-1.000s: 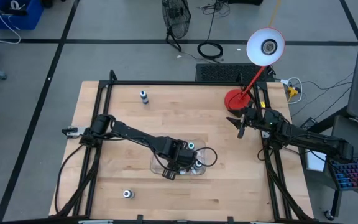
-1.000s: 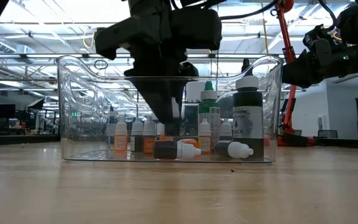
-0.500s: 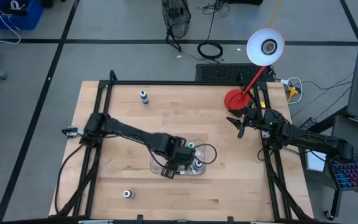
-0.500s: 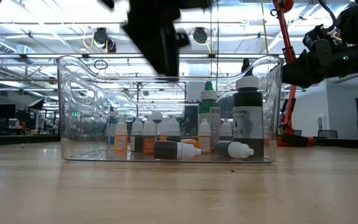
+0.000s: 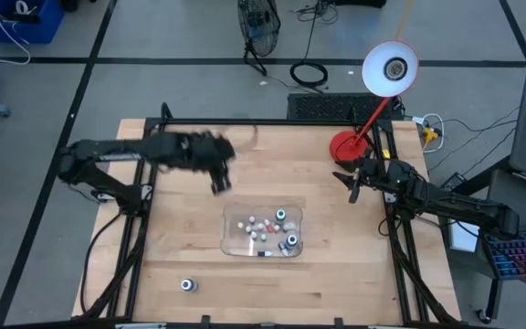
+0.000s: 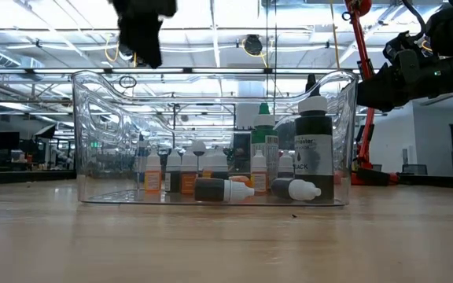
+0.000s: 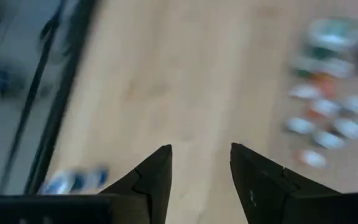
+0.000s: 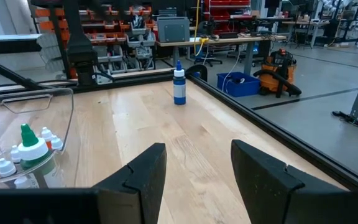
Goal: Pick & Place food coloring
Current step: Put the large blue food coloring bottle into the transparent bin
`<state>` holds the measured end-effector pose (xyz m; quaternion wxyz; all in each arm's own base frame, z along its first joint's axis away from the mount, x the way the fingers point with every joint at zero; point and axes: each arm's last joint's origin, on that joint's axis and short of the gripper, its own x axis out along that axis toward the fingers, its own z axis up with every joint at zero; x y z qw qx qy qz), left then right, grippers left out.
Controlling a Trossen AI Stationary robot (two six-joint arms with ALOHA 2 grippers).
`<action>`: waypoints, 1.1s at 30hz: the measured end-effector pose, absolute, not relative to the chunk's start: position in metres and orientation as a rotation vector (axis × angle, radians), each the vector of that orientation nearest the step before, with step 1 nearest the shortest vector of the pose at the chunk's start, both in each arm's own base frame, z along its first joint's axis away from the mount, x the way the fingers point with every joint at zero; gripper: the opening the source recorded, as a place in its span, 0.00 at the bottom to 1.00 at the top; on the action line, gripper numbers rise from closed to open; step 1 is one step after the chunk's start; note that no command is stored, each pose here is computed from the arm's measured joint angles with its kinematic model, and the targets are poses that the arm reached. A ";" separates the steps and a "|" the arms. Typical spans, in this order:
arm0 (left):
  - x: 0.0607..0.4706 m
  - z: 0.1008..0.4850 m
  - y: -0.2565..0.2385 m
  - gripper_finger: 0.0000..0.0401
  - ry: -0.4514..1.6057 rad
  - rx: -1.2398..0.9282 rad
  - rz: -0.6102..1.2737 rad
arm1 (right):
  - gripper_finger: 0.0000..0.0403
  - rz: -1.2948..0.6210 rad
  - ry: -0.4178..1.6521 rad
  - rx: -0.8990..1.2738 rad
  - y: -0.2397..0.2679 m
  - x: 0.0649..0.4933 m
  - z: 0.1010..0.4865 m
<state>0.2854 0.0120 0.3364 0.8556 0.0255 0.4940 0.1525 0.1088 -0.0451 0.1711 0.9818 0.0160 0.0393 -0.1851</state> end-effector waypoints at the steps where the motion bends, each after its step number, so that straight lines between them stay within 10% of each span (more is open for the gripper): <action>1: 0.277 0.337 0.026 0.41 1.028 -0.011 0.394 | 0.42 -0.372 0.079 0.032 -0.045 0.109 0.171; 19: 0.228 0.284 0.202 0.78 1.189 -0.558 0.802 | 0.42 -0.373 0.079 0.032 -0.045 0.109 0.171; 33: 0.247 0.216 0.242 0.78 1.317 -0.646 0.752 | 0.42 -0.373 0.079 0.032 -0.045 0.109 0.171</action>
